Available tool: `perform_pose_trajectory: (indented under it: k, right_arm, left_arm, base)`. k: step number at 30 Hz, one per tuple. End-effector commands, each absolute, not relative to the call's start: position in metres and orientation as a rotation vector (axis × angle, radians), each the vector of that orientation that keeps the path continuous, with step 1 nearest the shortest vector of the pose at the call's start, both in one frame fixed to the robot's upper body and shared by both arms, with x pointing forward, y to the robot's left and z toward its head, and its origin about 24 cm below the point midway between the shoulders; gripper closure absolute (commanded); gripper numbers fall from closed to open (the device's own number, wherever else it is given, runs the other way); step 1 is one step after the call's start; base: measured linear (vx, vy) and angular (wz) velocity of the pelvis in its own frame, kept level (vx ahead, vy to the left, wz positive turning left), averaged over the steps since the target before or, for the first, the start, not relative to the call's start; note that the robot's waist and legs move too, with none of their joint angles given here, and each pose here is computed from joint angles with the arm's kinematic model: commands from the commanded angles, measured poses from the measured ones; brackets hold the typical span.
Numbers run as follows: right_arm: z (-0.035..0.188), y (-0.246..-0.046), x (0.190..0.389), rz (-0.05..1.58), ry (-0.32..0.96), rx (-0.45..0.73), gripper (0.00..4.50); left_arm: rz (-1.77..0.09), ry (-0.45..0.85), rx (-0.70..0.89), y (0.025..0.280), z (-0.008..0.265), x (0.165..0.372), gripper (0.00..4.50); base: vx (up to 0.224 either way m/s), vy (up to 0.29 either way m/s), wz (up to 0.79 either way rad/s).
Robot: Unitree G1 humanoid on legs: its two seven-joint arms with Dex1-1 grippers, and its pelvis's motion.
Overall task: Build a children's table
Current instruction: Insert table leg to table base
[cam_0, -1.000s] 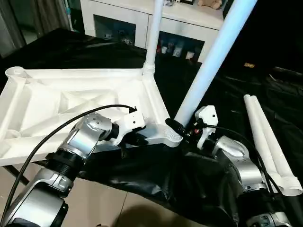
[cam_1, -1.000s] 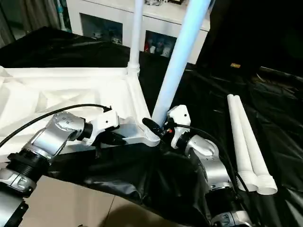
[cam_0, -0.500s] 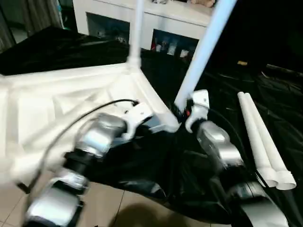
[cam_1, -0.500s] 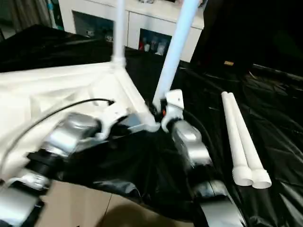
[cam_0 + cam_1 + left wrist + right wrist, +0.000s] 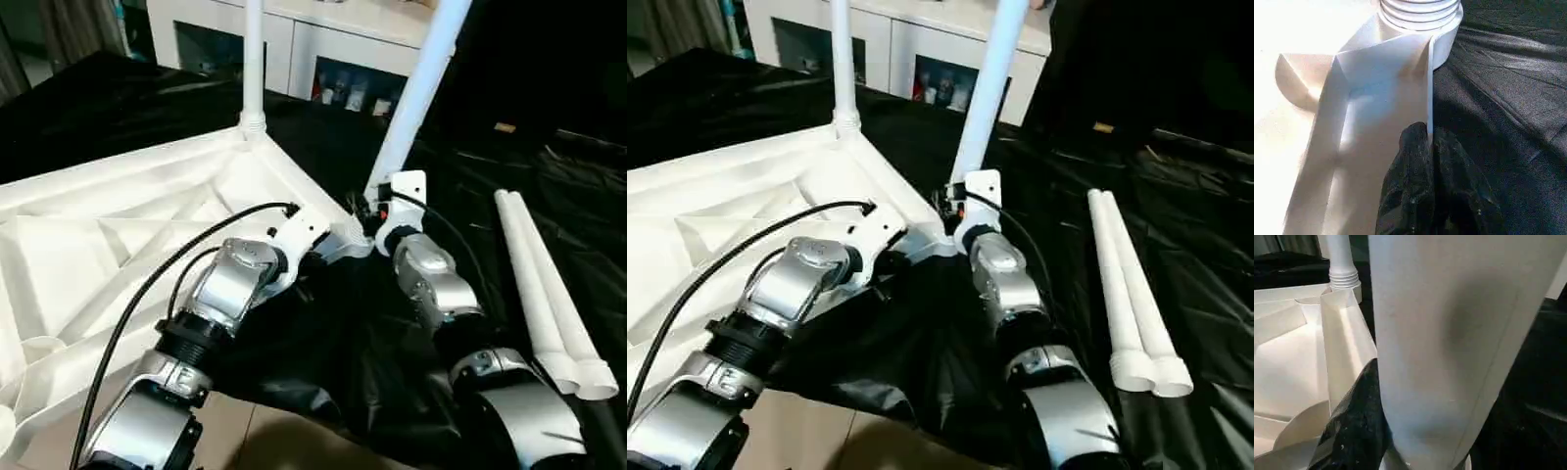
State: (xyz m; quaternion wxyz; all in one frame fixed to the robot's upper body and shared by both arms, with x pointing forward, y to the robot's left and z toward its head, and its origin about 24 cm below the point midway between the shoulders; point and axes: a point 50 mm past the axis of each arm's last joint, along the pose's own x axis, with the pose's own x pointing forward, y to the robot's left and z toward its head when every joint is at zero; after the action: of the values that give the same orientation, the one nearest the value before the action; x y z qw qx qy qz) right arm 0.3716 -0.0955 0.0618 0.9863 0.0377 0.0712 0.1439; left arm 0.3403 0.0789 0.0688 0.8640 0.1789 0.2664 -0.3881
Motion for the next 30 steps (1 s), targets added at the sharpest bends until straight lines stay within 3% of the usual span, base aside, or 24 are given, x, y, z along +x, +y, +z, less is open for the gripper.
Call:
perform_pose_trajectory:
  k: [1, 6, 7, 8, 19, 21, 25, 30]
  right_arm:
    - [-0.016, -0.111, 0.336, 0.233, 0.500, 0.042, 2.66]
    - [-0.010, -0.108, 0.339, 0.282, 0.458, 0.101, 2.66]
    - [-0.008, -0.108, 0.340, 0.291, 0.447, 0.114, 2.10]
    - [-0.004, -0.110, 0.343, 0.307, 0.427, 0.139, 1.96]
    - [0.031, -0.128, 0.349, 0.558, 0.272, 0.149, 0.94]
    - [0.041, -0.135, 0.339, 0.715, 0.221, 0.089, 0.72]
    - [0.046, -0.145, 0.320, 0.867, 0.196, 0.008, 0.58]
    - [0.047, -0.156, 0.292, 0.960, 0.168, -0.058, 0.58]
  left_arm:
    - [-0.882, 0.490, 0.329, 0.062, 0.081, 0.340, 4.50]
    - [-0.904, 0.477, 0.341, 0.063, 0.080, 0.339, 4.50]
    - [-0.913, 0.475, 0.353, 0.064, 0.079, 0.338, 4.50]
    - [-0.931, 0.468, 0.381, 0.065, 0.079, 0.337, 4.50]
    - [-1.004, 0.439, 0.442, 0.083, 0.089, 0.339, 4.50]
    - [-1.081, 0.434, 0.459, 0.087, 0.090, 0.335, 4.50]
    - [-1.259, 0.367, 0.522, 0.090, 0.092, 0.325, 4.50]
    - [-1.431, 0.320, 0.531, 0.096, 0.097, 0.311, 4.50]
  base:
    - [0.000, 0.000, 0.00]
    - [0.000, 0.000, 0.00]
    - [0.000, 0.000, 0.00]
    - [0.000, 0.000, 0.00]
    - [0.000, 0.000, 0.00]
    - [0.000, 0.000, 0.00]
    - [0.000, 0.000, 0.00]
    - [0.000, 0.000, 0.00]
